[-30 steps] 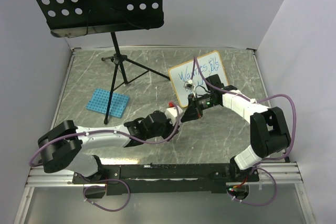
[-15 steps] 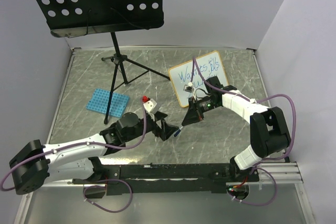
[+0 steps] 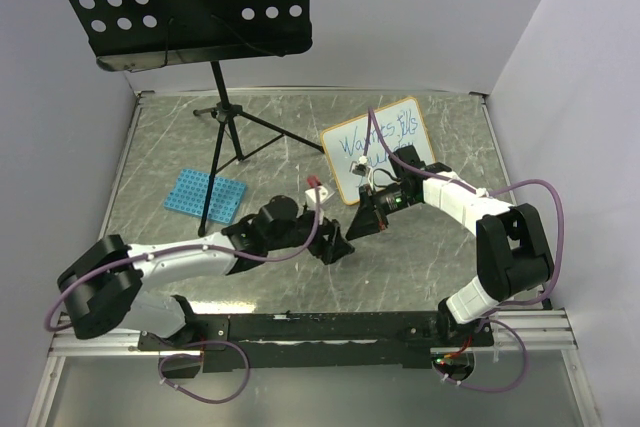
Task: Write a sentence on the whiteboard
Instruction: Pass from the right arm to the left
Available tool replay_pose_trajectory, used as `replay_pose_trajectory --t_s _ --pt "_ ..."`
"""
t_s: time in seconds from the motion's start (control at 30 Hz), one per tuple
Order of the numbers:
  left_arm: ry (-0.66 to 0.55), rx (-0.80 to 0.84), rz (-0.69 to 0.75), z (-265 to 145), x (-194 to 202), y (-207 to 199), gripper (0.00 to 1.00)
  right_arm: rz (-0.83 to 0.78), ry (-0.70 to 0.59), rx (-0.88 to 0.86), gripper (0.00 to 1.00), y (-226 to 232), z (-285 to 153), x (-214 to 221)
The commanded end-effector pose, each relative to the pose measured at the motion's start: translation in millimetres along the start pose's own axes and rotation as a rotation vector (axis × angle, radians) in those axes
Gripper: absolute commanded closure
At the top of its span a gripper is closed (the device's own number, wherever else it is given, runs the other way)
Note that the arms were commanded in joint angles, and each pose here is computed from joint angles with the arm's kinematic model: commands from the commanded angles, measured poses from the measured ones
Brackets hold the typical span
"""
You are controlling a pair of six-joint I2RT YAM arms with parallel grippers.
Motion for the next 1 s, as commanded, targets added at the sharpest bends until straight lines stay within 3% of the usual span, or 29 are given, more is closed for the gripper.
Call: replay_pose_trajectory --t_s 0.0,0.17,0.4,0.97 --pt "0.036 -0.049 0.071 15 -18 -8 0.29 -0.041 -0.033 -0.016 1.00 5 -2 -10" --pt "0.154 -0.142 0.117 29 -8 -12 0.35 -0.035 -0.033 -0.021 1.00 6 -2 -10" --pt "0.190 -0.231 0.148 32 -8 -13 0.43 -0.025 -0.036 -0.017 1.00 4 -3 -11" --pt "0.213 -0.240 0.148 31 -13 -20 0.57 -0.019 -0.033 0.002 1.00 1 -3 -11"
Point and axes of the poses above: each gripper's point midway between its finger pads, its own z axis out along the fingers, its own y axis along the line the jaws close on, x = y × z, the point moved 10 cm from there along -z, back along the fingers, and after that the axes turned 14 degrees about z, right-handed, at the moved point
